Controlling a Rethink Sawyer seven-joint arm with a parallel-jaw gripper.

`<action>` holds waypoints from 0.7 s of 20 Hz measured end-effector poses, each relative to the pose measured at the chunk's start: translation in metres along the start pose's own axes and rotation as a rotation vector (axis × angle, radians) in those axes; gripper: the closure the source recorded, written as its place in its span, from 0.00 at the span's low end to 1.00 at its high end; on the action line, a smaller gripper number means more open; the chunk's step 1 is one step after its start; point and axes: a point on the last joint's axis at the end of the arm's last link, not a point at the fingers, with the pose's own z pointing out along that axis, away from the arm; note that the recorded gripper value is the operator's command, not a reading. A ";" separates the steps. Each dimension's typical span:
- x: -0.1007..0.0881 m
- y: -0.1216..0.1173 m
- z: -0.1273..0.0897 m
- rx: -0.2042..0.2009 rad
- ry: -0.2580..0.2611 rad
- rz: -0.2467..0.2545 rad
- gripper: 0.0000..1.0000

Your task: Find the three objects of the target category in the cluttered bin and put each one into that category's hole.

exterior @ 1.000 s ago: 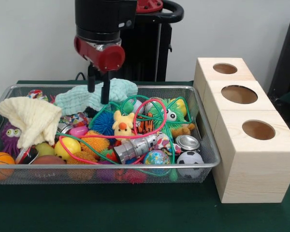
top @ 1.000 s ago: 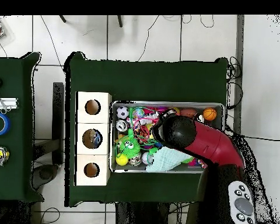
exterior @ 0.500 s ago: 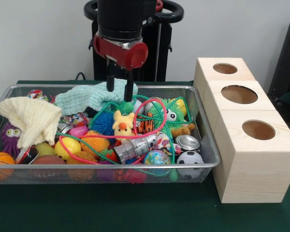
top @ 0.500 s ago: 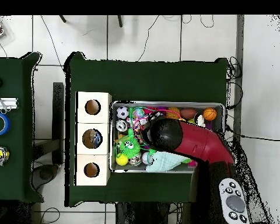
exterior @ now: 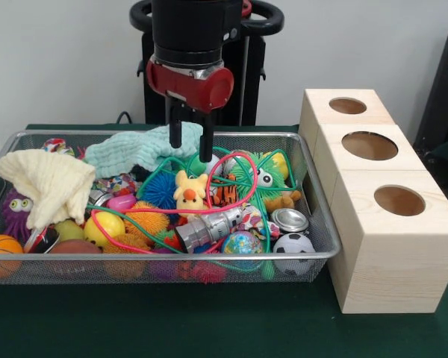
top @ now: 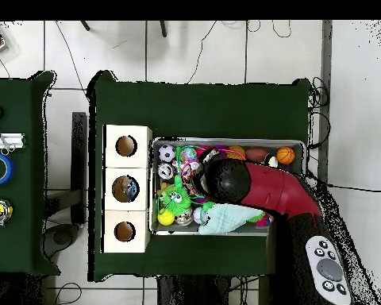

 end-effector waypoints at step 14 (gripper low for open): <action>0.013 -0.015 -0.008 -0.028 0.032 -0.041 0.00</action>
